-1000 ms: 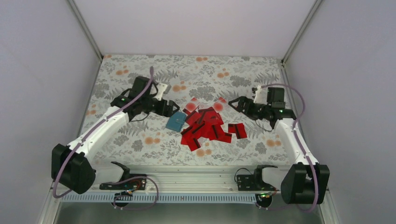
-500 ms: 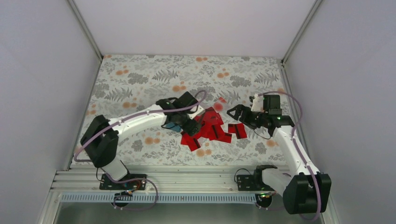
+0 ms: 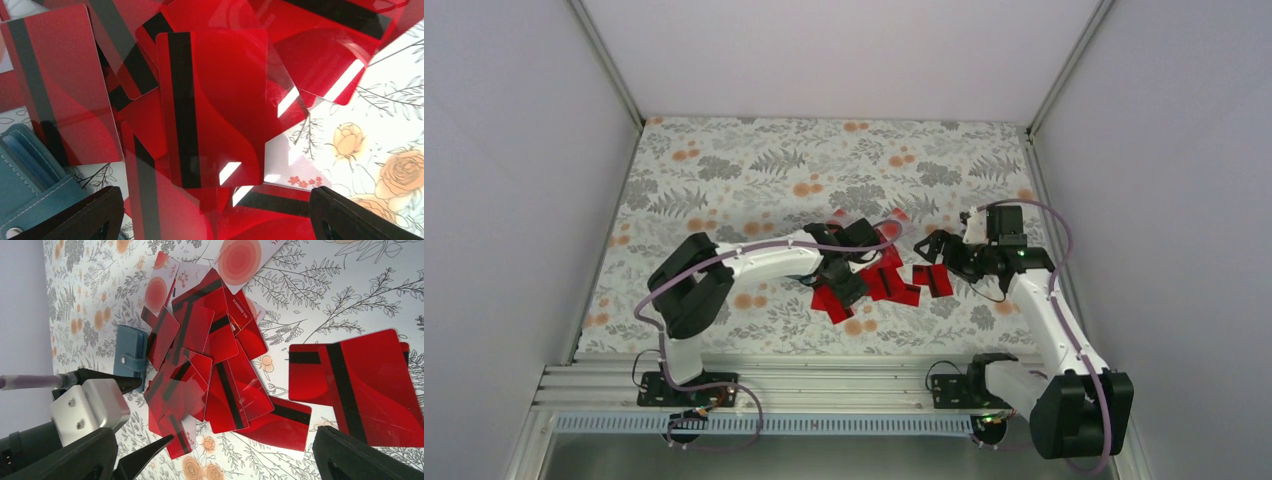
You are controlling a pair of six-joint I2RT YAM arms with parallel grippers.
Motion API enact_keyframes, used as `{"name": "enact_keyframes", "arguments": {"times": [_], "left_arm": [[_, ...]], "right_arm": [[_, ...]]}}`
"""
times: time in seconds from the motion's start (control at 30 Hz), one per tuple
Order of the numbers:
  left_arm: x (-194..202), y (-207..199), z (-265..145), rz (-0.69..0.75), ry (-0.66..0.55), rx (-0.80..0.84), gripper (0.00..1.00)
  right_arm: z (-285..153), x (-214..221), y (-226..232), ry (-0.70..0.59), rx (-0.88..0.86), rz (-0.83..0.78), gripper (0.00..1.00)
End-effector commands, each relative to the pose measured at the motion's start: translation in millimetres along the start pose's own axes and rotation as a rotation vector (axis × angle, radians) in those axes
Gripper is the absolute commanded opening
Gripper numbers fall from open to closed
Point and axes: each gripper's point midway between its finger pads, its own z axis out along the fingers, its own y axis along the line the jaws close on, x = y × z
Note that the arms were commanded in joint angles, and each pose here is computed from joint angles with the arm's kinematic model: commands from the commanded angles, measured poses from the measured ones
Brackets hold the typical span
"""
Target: Put the credit cards into the card holder
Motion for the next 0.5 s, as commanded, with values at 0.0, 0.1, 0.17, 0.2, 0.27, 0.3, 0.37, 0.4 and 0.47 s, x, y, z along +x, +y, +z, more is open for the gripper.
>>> {"name": "enact_keyframes", "arguments": {"times": [0.0, 0.1, 0.17, 0.2, 0.27, 0.3, 0.37, 0.4, 0.47], "left_arm": [[-2.6, 3.2, 6.8, -0.015, 0.026, -0.043, 0.92], [-2.1, 2.7, 15.6, -0.022, 0.048, -0.048, 0.92], [-1.3, 1.4, 21.7, -0.022, 0.062, -0.048, 0.91], [-0.7, 0.8, 24.3, -0.021, 0.068, -0.049, 0.91], [-1.6, 0.0, 27.4, -0.023, 0.070, -0.048, 0.90], [-1.7, 0.1, 29.0, -0.024, 0.073, -0.051, 0.90], [-0.9, 1.7, 32.5, -0.029, 0.082, -0.063, 0.90], [-0.4, 3.4, 34.7, -0.034, 0.087, -0.073, 0.89], [2.5, 7.8, 39.7, -0.048, 0.110, -0.095, 0.88]], "right_arm": [[-4.2, -0.5, 1.6, -0.006, 0.018, -0.026, 0.99], [-2.7, -0.9, 0.5, 0.000, 0.022, -0.027, 0.99], [-1.3, -0.8, -0.5, 0.006, 0.025, -0.030, 0.99], [-0.6, -0.9, -1.0, 0.009, 0.027, -0.030, 0.99], [0.2, -1.6, -1.8, 0.014, 0.032, -0.033, 0.99], [0.5, -1.8, -1.8, 0.015, 0.033, -0.035, 0.99], [1.3, -2.3, -2.9, 0.018, 0.038, -0.037, 0.99], [1.7, -2.5, -3.0, 0.020, 0.039, -0.039, 0.99], [2.5, -3.0, -3.5, 0.024, 0.042, -0.041, 0.99]]}}
